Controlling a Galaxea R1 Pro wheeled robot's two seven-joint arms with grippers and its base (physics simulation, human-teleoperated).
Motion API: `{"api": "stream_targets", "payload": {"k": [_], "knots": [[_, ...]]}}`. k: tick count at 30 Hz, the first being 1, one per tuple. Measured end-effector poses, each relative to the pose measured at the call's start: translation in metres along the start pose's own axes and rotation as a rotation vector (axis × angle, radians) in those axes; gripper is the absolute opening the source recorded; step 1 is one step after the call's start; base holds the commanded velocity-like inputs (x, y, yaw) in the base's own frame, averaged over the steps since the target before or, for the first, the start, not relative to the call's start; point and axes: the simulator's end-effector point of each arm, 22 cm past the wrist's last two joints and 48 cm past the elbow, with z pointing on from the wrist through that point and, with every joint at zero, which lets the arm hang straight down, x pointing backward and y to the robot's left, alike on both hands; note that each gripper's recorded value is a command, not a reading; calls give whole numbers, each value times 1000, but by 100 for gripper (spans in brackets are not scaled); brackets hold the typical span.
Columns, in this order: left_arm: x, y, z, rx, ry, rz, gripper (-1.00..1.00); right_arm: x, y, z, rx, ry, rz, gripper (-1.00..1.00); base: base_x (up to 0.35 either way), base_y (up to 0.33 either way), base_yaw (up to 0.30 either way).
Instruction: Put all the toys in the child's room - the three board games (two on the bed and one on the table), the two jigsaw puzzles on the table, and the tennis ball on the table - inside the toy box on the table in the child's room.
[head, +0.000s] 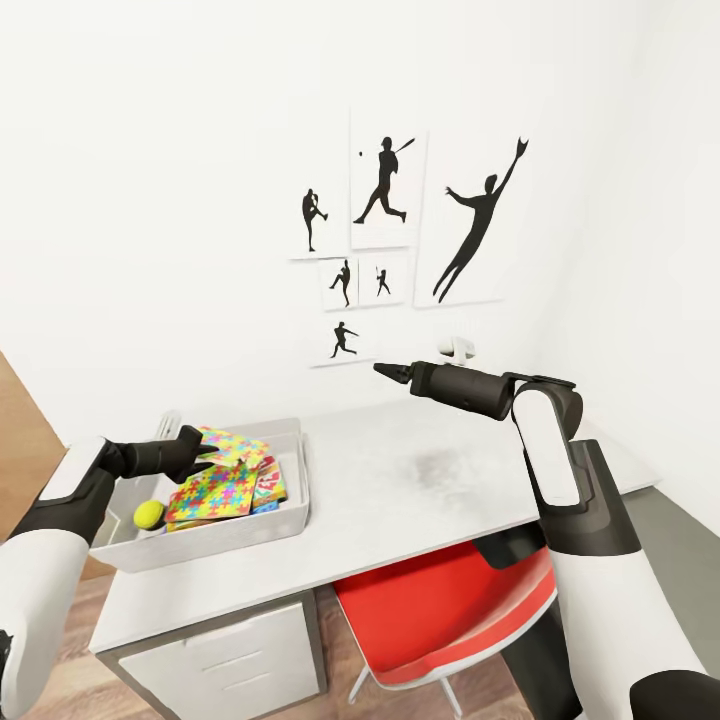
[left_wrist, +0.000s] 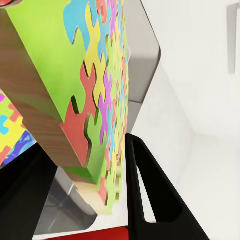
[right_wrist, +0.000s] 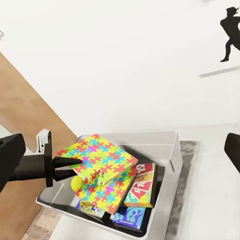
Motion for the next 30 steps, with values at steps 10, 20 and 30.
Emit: {"api": "stream_targets", "payload": {"k": [10, 20, 30], "knots": [[5, 15, 6, -28, 17, -25, -100, 0, 0, 0, 0, 0, 0, 100, 0, 0, 0], [4, 29, 10, -52, 10, -65, -100, 0, 0, 0, -1, -1, -1, 100, 0, 0, 0], [3, 30, 10, -53, 8, -67, 100, -2, 2, -1, -4, -4, -4, 100, 0, 0, 0]]}}
